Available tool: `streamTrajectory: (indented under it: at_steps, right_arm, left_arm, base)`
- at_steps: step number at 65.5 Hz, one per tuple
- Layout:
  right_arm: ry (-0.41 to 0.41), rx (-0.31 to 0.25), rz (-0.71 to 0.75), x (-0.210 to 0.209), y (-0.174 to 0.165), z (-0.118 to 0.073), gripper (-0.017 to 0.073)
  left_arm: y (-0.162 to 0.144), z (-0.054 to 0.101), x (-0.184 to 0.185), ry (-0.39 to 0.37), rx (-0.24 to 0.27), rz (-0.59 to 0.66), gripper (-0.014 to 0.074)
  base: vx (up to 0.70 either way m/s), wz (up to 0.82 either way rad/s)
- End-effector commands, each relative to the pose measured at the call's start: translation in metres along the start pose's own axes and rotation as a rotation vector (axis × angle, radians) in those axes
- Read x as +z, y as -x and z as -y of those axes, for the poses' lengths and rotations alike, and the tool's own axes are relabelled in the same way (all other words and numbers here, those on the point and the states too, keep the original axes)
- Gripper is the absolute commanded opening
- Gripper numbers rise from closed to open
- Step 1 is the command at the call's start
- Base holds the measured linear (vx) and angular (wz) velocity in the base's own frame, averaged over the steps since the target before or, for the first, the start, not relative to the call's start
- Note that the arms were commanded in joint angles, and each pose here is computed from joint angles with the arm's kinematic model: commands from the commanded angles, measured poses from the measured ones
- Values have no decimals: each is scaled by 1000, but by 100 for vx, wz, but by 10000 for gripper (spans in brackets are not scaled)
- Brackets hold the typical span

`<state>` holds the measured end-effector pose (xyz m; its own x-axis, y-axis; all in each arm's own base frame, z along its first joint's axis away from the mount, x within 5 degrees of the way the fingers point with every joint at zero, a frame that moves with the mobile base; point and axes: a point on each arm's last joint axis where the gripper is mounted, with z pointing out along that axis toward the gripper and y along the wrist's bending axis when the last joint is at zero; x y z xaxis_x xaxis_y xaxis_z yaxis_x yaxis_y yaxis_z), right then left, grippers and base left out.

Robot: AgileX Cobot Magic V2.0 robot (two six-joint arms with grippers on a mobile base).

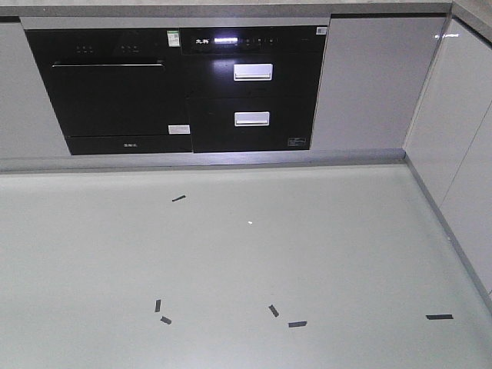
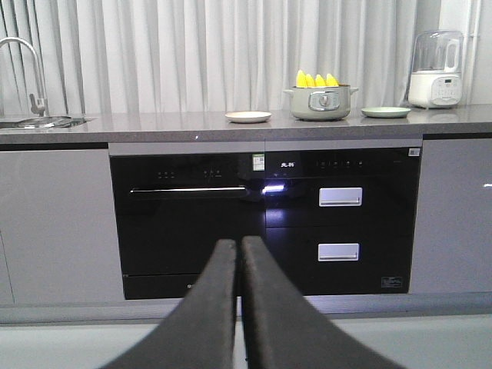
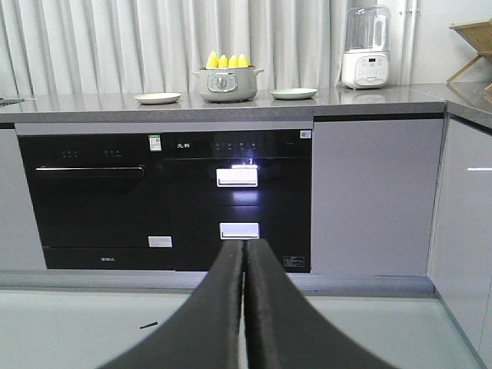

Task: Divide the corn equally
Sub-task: 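Drive the base forward toward the counter with the pot and plates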

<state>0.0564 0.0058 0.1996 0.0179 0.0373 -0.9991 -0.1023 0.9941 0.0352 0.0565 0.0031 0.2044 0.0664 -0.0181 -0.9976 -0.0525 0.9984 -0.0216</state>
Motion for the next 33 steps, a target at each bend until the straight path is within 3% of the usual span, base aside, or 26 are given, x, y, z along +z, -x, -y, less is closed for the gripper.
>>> streamTrajectory:
  at_steps: [1,33]
  right_arm:
    - [0,-15,66,0,4,0,-10]
    - [0,-15,66,0,4,0,-10]
  left_arm:
    - [3,0,-1,-8,-19,78,-6]
    - [3,0,-1,-8,-19,78,-6]
  base:
    - [0,0]
    - [4,1]
